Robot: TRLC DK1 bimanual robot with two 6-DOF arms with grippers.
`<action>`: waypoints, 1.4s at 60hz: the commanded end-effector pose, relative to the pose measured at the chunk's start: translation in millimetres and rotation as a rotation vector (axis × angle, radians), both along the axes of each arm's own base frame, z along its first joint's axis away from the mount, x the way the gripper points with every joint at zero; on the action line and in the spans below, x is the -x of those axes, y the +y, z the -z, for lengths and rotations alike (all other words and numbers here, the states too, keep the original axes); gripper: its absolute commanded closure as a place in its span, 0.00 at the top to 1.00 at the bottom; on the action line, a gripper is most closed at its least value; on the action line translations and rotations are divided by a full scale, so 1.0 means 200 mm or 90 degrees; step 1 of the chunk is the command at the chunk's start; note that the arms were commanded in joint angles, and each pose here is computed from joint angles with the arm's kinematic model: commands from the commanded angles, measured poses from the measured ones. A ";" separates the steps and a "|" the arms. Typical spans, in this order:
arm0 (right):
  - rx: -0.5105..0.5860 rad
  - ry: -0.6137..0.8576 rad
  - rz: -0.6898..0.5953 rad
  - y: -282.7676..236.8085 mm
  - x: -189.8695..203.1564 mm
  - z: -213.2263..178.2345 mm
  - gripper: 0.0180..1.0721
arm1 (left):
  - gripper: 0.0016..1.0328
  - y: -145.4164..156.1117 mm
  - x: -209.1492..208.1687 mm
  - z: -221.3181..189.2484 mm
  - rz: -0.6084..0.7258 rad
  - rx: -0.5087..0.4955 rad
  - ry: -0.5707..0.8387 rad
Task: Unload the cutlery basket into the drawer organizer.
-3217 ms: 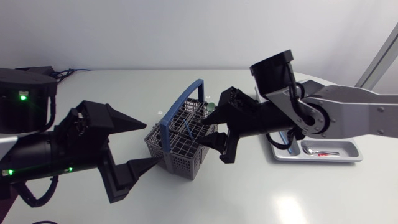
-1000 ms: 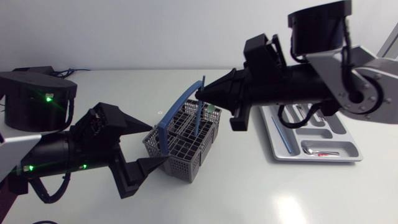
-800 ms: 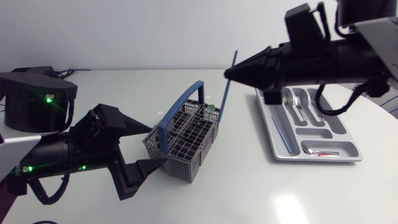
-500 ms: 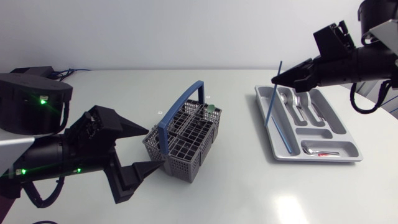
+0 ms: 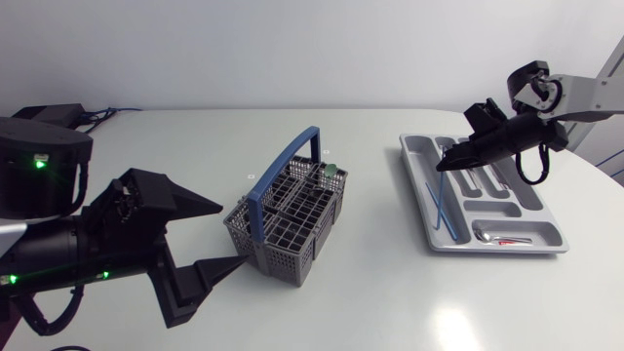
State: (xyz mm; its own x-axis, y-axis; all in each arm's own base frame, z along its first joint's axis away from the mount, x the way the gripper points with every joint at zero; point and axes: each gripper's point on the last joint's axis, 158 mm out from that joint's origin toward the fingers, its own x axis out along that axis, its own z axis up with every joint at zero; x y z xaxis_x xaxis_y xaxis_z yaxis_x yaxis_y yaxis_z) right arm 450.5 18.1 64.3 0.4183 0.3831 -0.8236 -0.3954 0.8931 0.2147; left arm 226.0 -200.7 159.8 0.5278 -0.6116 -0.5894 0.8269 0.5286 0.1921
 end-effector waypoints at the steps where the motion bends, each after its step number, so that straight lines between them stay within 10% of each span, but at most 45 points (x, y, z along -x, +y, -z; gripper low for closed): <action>1: -0.001 0.047 0.026 -0.03 -0.02 0.11 0.05 | 0.95 0.02 0.01 0.00 -0.012 0.003 0.000; 17: 0.011 0.095 0.060 -0.07 -0.10 0.28 0.08 | 0.95 0.07 0.00 0.06 -0.031 -0.006 0.010; 27: 0.043 0.058 0.079 -0.13 -0.12 0.20 0.72 | 0.95 0.12 -0.01 0.12 -0.051 -0.017 0.021; 33: 0.047 0.000 0.073 -0.09 -0.13 0.04 0.83 | 0.95 0.15 -0.02 0.15 -0.064 -0.024 0.026; 49: 0.001 -0.090 -0.038 0.39 -0.11 -0.16 0.83 | 0.95 0.25 -0.12 0.33 -0.127 -0.046 0.063; 84: -0.023 -0.016 -0.140 1.04 -0.10 0.10 0.83 | 0.95 0.31 -0.42 0.51 -0.213 -0.087 0.052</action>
